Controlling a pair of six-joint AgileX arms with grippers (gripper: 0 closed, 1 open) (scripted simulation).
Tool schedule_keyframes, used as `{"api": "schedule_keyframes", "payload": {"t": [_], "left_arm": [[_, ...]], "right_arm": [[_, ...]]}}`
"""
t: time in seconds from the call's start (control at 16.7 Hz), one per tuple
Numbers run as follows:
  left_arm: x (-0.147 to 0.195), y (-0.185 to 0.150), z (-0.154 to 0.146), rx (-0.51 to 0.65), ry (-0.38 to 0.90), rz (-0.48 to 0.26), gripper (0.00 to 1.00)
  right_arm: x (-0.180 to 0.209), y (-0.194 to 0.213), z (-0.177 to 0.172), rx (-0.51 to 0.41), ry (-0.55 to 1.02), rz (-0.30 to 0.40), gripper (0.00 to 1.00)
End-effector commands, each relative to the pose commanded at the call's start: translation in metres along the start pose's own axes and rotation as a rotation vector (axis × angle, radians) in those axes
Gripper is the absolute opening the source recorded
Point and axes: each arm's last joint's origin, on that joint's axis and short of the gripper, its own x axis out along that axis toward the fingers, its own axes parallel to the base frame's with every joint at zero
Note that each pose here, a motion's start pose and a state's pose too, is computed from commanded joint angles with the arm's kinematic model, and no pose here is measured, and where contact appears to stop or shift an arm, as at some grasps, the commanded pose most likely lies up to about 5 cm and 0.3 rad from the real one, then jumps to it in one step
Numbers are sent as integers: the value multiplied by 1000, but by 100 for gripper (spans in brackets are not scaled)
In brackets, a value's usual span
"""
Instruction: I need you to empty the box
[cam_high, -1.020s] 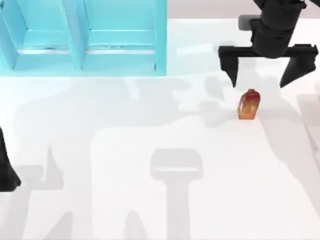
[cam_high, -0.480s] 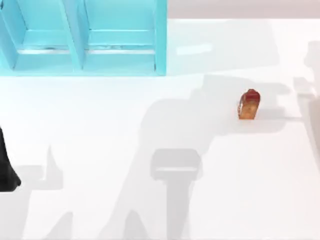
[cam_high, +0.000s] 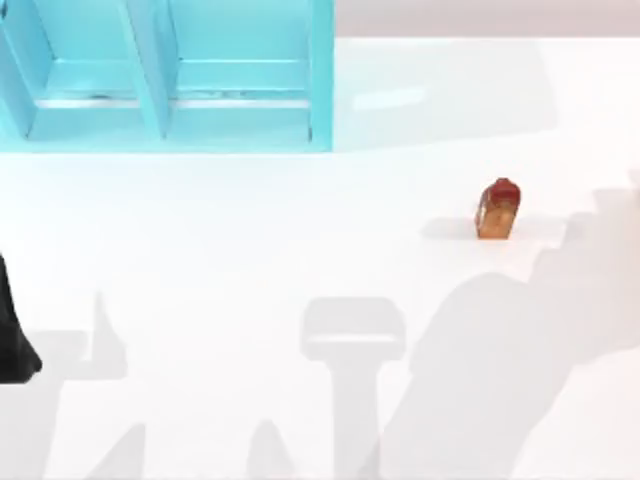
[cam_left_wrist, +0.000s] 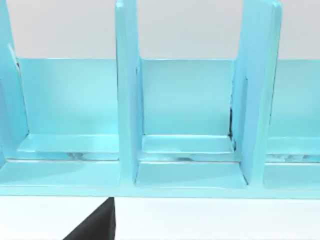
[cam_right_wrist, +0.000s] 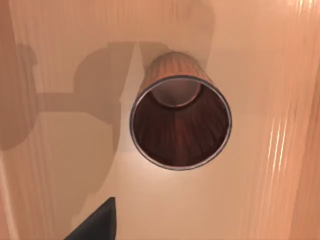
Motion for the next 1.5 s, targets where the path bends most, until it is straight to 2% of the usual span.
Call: {"api": "schedule_keyframes", "payload": {"t": [0.36, 0.9, 1.2, 1.5], "left_arm": [[0, 0, 0, 0, 0, 0, 100], [0, 0, 0, 0, 0, 0, 100], [0, 0, 0, 0, 0, 0, 100], [0, 0, 0, 0, 0, 0, 100]], "right_arm": [[4, 0, 2, -1, 1, 0, 100], [94, 0, 1, 0, -1, 0, 100], [100, 0, 0, 0, 0, 0, 100], [100, 0, 0, 0, 0, 0, 62]]}}
